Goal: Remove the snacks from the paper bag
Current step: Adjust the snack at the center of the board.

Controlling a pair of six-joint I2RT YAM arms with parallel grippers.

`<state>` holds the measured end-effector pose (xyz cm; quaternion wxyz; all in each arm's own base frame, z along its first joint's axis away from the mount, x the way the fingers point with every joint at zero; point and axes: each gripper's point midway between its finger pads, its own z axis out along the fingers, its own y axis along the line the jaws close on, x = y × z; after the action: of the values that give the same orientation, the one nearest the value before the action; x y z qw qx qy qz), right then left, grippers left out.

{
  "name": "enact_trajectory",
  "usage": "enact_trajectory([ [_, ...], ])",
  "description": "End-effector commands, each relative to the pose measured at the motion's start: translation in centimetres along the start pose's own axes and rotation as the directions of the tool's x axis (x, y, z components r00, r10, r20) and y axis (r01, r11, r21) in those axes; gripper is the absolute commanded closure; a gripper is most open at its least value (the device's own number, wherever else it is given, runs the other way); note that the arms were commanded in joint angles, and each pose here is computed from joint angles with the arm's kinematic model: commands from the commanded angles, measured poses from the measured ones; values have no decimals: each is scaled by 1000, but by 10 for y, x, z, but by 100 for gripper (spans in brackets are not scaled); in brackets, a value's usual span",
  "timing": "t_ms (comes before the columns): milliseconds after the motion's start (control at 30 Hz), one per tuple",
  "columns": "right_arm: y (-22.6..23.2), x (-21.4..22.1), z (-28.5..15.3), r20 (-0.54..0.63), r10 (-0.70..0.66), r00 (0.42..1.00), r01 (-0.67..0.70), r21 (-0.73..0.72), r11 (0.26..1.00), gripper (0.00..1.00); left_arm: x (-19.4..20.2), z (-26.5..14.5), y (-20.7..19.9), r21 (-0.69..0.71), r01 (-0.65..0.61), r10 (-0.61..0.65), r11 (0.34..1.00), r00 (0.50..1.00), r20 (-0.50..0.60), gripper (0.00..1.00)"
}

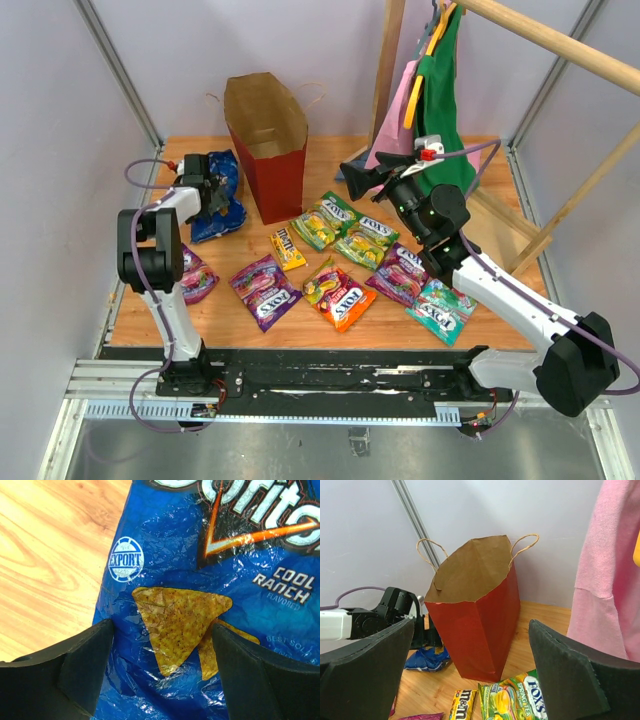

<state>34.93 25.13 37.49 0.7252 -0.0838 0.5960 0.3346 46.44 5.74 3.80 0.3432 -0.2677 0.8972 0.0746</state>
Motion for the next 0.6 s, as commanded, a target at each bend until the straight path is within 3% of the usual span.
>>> enact_trajectory([
  [0, -10, -4, 0, 16, -18, 1000, 17, 26, 1000, 2, 18, 13, -3, 0, -15, 15, 1000, 996, -89, 17],
  [333, -12, -4, 0, 17, -11, 1000, 10, 25, 1000, 2, 22, 28, 57, -284, -112, 72, 952, 986, -147, 9],
  [567, -10, -5, 1, 17, -6, 1000, 6, 16, 1000, 2, 10, 18, 127, -495, -51, -3, 867, 994, -108, 1],
])
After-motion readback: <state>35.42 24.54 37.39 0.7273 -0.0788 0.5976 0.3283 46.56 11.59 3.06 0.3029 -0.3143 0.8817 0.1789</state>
